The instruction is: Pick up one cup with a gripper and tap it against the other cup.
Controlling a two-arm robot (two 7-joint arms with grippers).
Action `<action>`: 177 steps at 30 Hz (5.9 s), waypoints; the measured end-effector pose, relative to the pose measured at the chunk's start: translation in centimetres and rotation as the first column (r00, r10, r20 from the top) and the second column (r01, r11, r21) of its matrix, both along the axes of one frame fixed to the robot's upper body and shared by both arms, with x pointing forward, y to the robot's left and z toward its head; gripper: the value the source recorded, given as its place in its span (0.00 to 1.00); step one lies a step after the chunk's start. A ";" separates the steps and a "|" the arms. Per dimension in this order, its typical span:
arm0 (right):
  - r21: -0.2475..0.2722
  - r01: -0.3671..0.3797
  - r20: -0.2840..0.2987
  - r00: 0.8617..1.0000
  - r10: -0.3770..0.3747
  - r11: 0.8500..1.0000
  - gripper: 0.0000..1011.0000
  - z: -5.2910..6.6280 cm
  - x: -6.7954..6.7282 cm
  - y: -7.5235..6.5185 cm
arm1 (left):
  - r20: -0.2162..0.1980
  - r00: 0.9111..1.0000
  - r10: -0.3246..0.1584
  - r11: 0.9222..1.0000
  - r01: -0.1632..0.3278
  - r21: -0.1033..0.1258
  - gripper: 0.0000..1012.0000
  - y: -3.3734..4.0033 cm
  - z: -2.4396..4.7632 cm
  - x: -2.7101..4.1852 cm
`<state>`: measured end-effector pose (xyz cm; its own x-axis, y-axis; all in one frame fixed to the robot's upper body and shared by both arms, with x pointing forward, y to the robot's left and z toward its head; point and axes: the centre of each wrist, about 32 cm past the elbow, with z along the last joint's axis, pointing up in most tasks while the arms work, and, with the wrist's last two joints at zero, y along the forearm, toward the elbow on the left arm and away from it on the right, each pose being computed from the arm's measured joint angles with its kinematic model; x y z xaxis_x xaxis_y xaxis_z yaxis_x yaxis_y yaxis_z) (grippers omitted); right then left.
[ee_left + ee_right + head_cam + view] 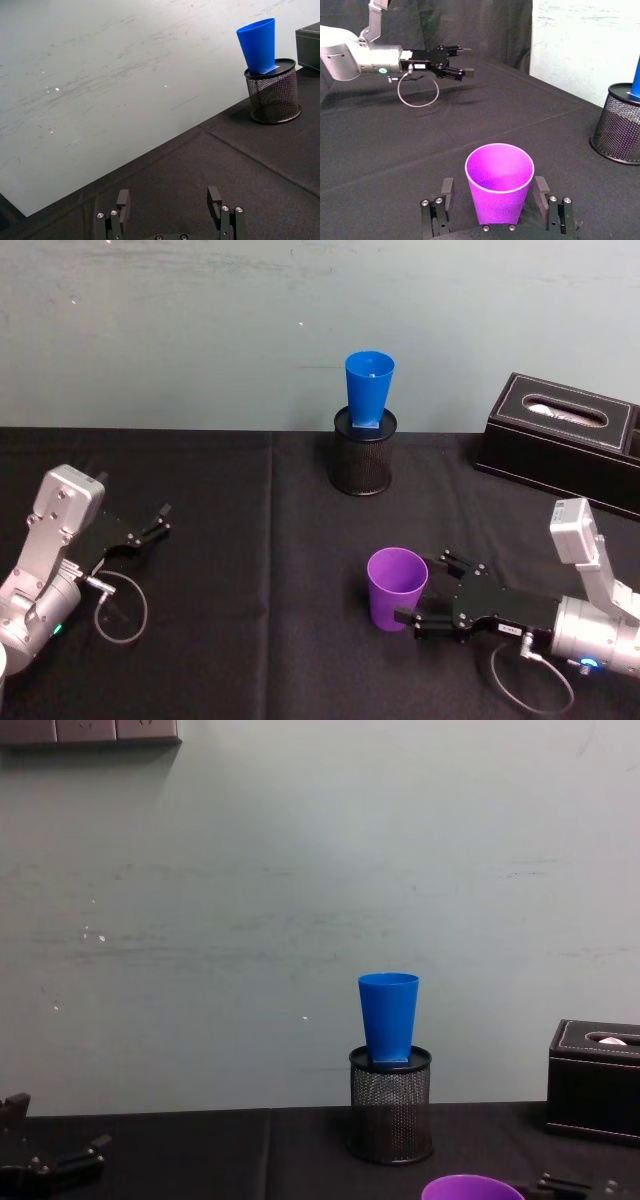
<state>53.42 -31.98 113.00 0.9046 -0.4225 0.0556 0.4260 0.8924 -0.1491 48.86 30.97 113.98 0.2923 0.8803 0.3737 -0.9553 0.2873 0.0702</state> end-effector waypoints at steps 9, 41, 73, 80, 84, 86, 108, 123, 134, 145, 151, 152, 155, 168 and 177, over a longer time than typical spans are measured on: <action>0.015 0.004 0.005 1.000 -0.004 1.000 0.99 -0.4 1.1 1.3 | 0.000 1.000 0.000 1.000 0.000 0.000 1.00 0.00 0.00 0.00; 0.031 0.016 -0.002 1.000 -0.016 0.999 0.92 -0.8 2.1 2.5 | 0.000 1.000 0.000 1.000 0.000 0.000 1.00 0.00 0.00 0.00; 0.012 0.067 0.043 0.997 -0.067 0.998 0.74 6.3 1.5 3.5 | 0.000 1.000 0.000 1.000 0.000 0.000 1.00 0.00 0.00 0.00; 0.005 0.082 0.061 0.995 -0.082 0.997 0.74 10.3 1.9 4.0 | 0.000 1.000 0.000 1.000 0.000 0.000 1.00 0.00 0.00 0.00; 0.003 0.090 0.063 0.994 -0.090 0.996 0.74 11.3 2.1 4.2 | 0.000 1.000 0.000 1.000 0.000 0.000 1.00 0.00 0.00 0.00; 0.003 0.091 0.063 0.994 -0.091 0.996 0.74 11.7 2.2 4.2 | 0.000 1.000 0.000 1.000 0.000 0.000 1.00 0.00 0.00 0.00; -0.007 0.084 0.069 0.994 -0.083 0.996 0.74 12.9 2.5 4.5 | 0.000 1.000 0.000 1.000 0.000 0.000 1.00 0.00 0.00 0.00; -0.015 0.078 0.074 0.994 -0.077 0.997 0.74 13.1 2.6 4.7 | 0.000 1.000 0.000 1.000 0.000 0.000 1.00 0.00 0.00 0.00; -0.015 0.079 0.073 0.994 -0.078 0.997 0.74 13.0 2.6 4.6 | 0.000 1.000 0.000 1.000 0.000 0.000 1.00 0.00 0.00 0.00; -0.014 0.079 0.073 0.994 -0.078 0.997 0.74 13.0 2.6 4.6 | 0.000 1.000 0.000 1.000 0.000 0.000 1.00 0.00 0.00 0.00; -0.014 0.079 0.073 0.994 -0.078 0.997 0.74 13.0 2.6 4.6 | 0.000 1.000 0.000 1.000 0.000 0.000 1.00 0.00 0.00 0.00; -0.014 0.079 0.073 0.994 -0.078 0.997 0.74 13.0 2.6 4.6 | 0.000 1.000 0.000 1.000 0.000 0.000 1.00 0.00 0.00 0.00; -0.014 0.079 0.073 0.994 -0.078 0.997 0.74 13.0 2.6 4.6 | 0.000 1.000 0.000 1.000 0.000 0.000 1.00 0.00 0.00 0.00; -0.014 0.079 0.073 0.994 -0.078 0.997 0.74 13.0 2.6 4.6 | 0.000 1.000 0.000 1.000 0.000 0.000 1.00 0.00 0.00 0.00; -0.014 0.079 0.073 0.994 -0.078 0.997 0.74 13.0 2.6 4.6 | 0.000 1.000 0.000 1.000 0.000 0.000 1.00 0.00 0.00 0.00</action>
<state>55.98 -27.35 126.01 0.8620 -0.4907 0.1275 0.5050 0.8533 -0.1300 48.86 30.97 113.97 0.2923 0.8803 0.3737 -0.9552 0.2873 0.0703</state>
